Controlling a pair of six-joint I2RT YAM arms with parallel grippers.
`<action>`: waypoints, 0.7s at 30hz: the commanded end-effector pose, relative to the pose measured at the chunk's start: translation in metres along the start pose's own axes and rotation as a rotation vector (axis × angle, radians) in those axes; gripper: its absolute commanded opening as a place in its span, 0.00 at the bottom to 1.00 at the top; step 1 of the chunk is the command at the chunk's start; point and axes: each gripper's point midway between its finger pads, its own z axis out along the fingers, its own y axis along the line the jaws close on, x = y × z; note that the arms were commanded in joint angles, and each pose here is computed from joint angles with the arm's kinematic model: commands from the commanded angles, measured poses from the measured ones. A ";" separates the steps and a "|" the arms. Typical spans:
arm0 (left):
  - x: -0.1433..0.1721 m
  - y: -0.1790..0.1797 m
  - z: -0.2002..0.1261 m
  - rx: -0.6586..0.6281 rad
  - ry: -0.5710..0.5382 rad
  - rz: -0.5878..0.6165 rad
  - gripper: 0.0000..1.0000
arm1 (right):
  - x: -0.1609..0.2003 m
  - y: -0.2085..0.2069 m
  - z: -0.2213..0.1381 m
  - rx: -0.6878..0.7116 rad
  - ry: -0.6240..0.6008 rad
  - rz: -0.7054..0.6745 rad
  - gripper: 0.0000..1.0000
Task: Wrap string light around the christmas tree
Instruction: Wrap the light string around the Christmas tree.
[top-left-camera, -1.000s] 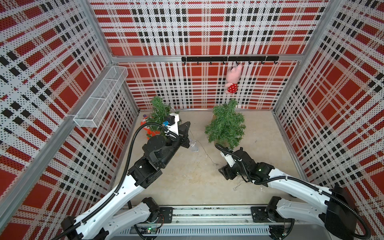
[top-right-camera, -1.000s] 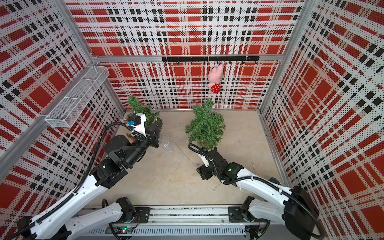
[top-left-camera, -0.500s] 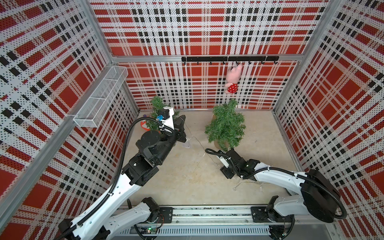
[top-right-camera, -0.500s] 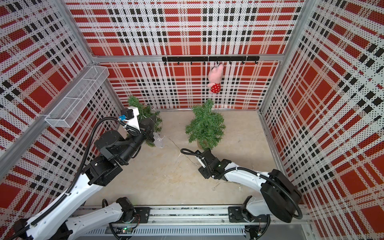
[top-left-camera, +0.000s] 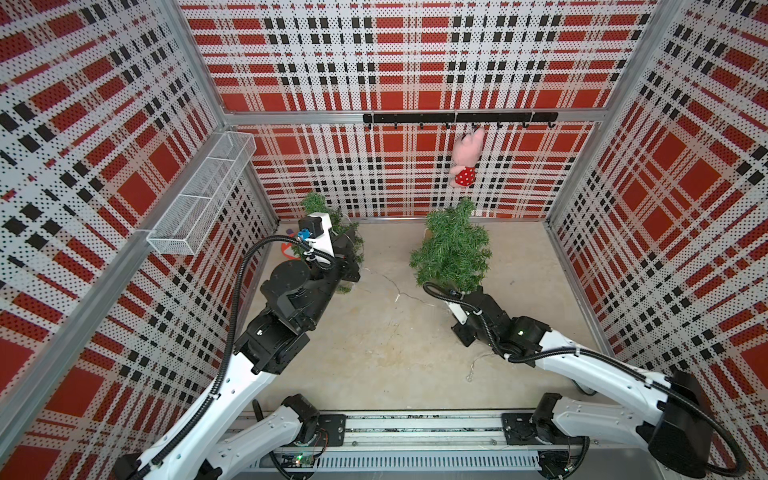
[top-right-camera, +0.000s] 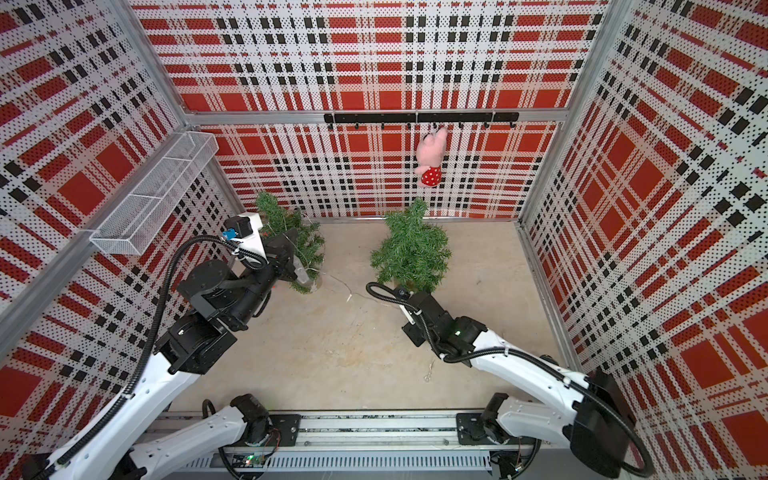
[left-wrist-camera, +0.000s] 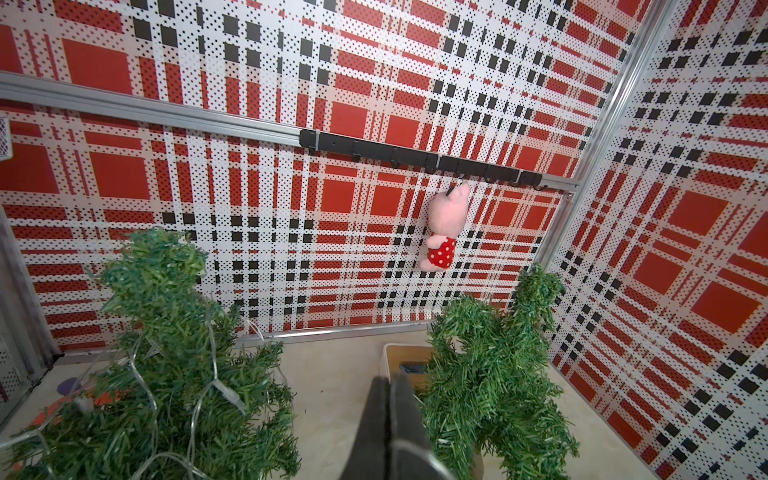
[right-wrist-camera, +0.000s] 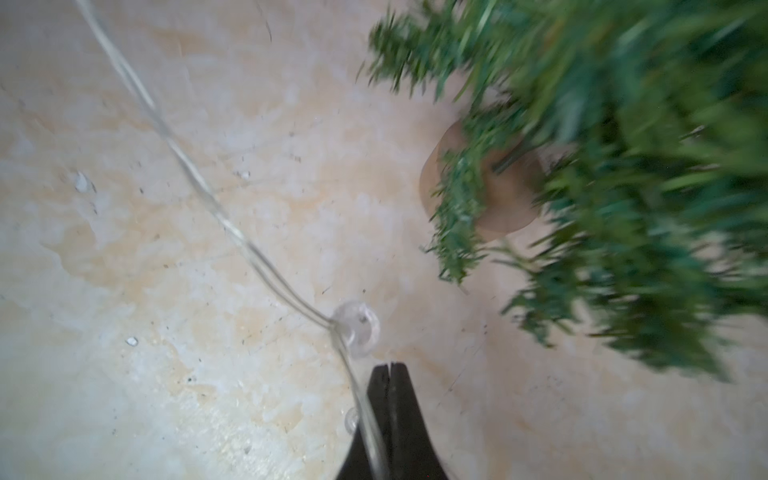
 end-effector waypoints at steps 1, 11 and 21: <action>0.020 0.005 0.002 -0.008 0.031 -0.037 0.00 | -0.021 -0.030 -0.035 0.098 -0.036 0.019 0.00; 0.091 -0.005 0.016 0.096 0.095 -0.113 0.00 | -0.090 -0.110 -0.113 0.279 -0.219 0.129 0.00; 0.145 -0.001 0.063 0.104 0.166 -0.065 0.00 | -0.114 -0.172 -0.114 0.447 -0.218 0.191 0.00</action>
